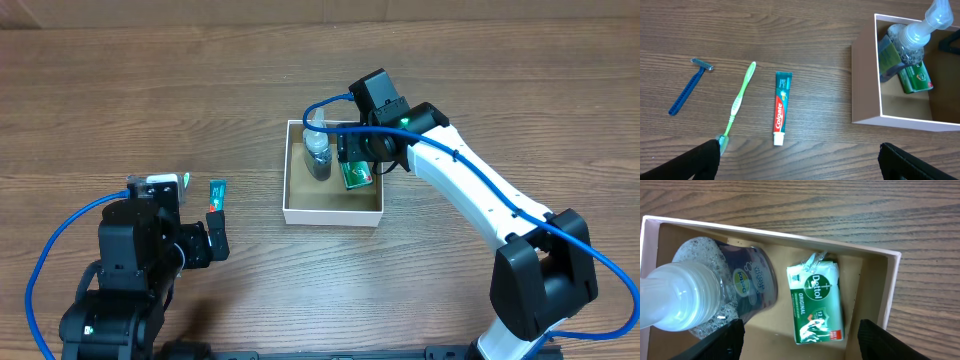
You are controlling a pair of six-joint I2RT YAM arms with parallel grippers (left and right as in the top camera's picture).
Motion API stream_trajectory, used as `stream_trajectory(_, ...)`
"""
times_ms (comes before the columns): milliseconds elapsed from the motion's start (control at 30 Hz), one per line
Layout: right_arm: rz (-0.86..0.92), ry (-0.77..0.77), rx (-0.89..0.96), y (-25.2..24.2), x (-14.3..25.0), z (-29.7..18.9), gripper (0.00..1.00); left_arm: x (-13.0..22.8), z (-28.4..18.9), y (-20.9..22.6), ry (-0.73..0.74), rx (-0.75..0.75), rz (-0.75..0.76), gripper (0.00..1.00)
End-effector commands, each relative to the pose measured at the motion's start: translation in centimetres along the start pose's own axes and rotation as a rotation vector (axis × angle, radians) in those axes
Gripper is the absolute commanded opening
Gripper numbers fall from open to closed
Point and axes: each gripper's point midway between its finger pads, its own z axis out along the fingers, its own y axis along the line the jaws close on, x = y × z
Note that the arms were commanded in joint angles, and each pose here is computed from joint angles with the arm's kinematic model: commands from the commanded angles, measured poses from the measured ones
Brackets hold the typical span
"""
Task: Pack container
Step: 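Place the Dettol soap bar into the box beside the bottle, then grasp the Colgate toothpaste tube with the left gripper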
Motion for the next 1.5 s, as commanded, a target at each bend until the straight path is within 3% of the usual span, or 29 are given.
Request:
stream_trajectory(0,0.004,-0.068,0.015,-0.2,-1.7,-2.7,0.77,-0.9,-0.6,-0.1,-0.026,0.007,-0.014,1.00)
stream_trajectory(300,0.200,-0.403,0.199,-7.1,-5.0,-17.6,0.91,-0.8,-0.6,0.1,-0.022,-0.006,-0.012,1.00)
stream_trajectory(467,0.348,-0.419,0.207,-13.0,-3.3,-22.2,0.96,-0.8,-0.9,0.3,-0.005,-0.019,-0.089,1.00)
stream_trajectory(700,0.470,-0.259,0.266,-18.3,0.5,-20.5,0.98,-0.2,1.8,1.6,0.154,-0.122,-0.101,1.00)
stream_trajectory(1000,0.491,-0.079,0.313,-19.8,3.6,-14.9,0.98,3.7,12.1,2.5,0.509,-0.205,-0.088,1.00)
stream_trajectory(1467,0.486,-0.043,0.321,-20.0,4.1,-13.7,0.98,8.5,21.0,2.4,0.695,-0.160,-0.038,1.00)
